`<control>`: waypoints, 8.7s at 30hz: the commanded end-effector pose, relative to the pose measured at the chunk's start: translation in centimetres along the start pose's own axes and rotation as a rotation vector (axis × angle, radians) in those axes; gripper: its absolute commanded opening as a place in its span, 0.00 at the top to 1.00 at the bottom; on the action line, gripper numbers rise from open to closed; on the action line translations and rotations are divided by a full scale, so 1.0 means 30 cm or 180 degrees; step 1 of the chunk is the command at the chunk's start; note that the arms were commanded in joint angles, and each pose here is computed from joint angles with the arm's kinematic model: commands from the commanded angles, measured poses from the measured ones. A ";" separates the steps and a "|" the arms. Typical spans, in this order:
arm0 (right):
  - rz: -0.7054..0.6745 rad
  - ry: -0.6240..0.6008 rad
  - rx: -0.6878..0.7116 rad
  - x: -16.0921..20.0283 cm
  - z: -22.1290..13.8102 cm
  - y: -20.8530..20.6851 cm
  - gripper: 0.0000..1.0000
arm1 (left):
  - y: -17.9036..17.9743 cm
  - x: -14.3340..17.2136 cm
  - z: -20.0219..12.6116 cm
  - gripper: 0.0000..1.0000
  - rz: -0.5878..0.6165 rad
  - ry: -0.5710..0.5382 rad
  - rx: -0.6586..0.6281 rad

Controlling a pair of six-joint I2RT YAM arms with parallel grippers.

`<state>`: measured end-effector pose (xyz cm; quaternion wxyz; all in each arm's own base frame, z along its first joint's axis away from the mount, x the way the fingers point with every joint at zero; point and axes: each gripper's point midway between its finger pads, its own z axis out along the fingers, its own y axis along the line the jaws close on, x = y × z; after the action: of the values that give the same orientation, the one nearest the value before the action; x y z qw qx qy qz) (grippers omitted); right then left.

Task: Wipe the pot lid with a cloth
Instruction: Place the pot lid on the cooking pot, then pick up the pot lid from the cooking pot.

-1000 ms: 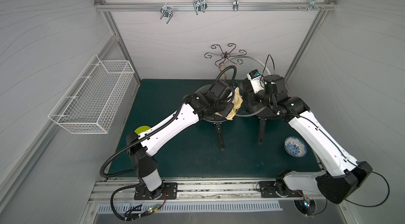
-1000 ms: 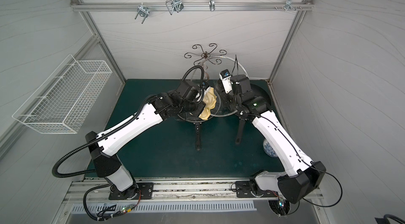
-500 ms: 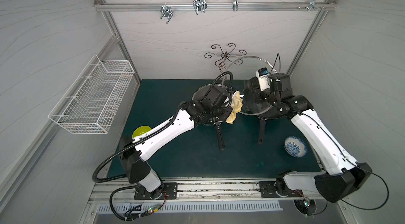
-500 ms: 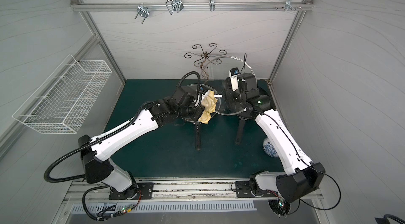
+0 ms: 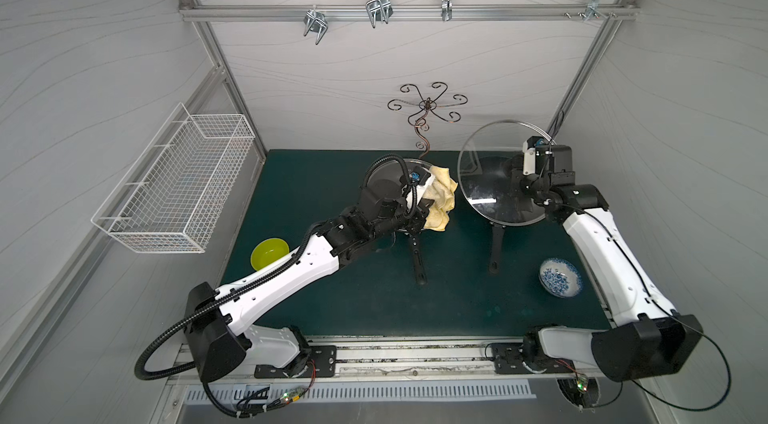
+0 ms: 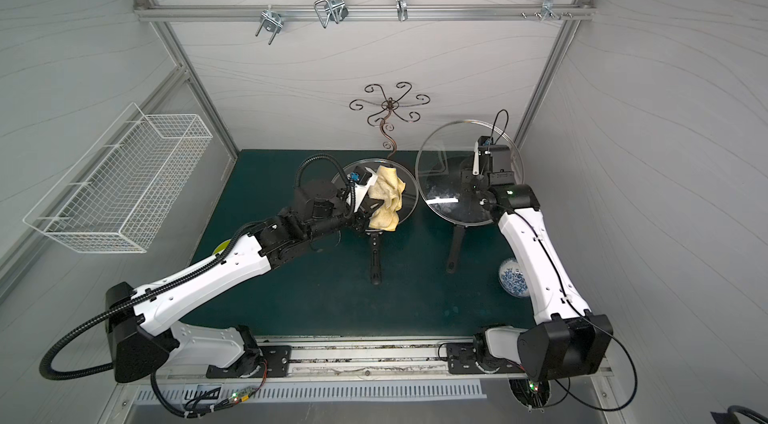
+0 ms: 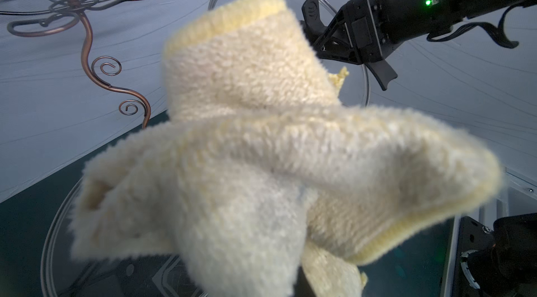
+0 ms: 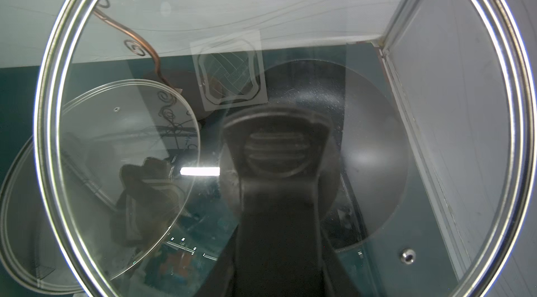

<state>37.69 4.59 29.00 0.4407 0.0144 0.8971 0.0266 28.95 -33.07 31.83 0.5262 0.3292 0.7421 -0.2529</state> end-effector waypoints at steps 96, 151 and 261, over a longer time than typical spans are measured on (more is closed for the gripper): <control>-0.0271 0.1683 0.0280 0.214 0.629 -0.227 1.00 | 0.237 0.067 -0.157 1.00 -0.0059 -0.0208 -0.0161; -0.0176 0.2058 -0.0082 0.281 0.502 -0.163 1.00 | 0.278 0.096 -0.183 1.00 -0.0146 -0.0172 -0.0213; -0.2378 0.1315 -0.2168 0.364 0.306 0.917 0.38 | 0.401 0.392 -0.342 1.00 -0.0402 0.0135 -0.0803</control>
<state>37.93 31.03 16.14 0.2035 -0.4551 0.8550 0.1429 29.04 -15.05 21.76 0.5079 0.2100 0.8157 -0.1805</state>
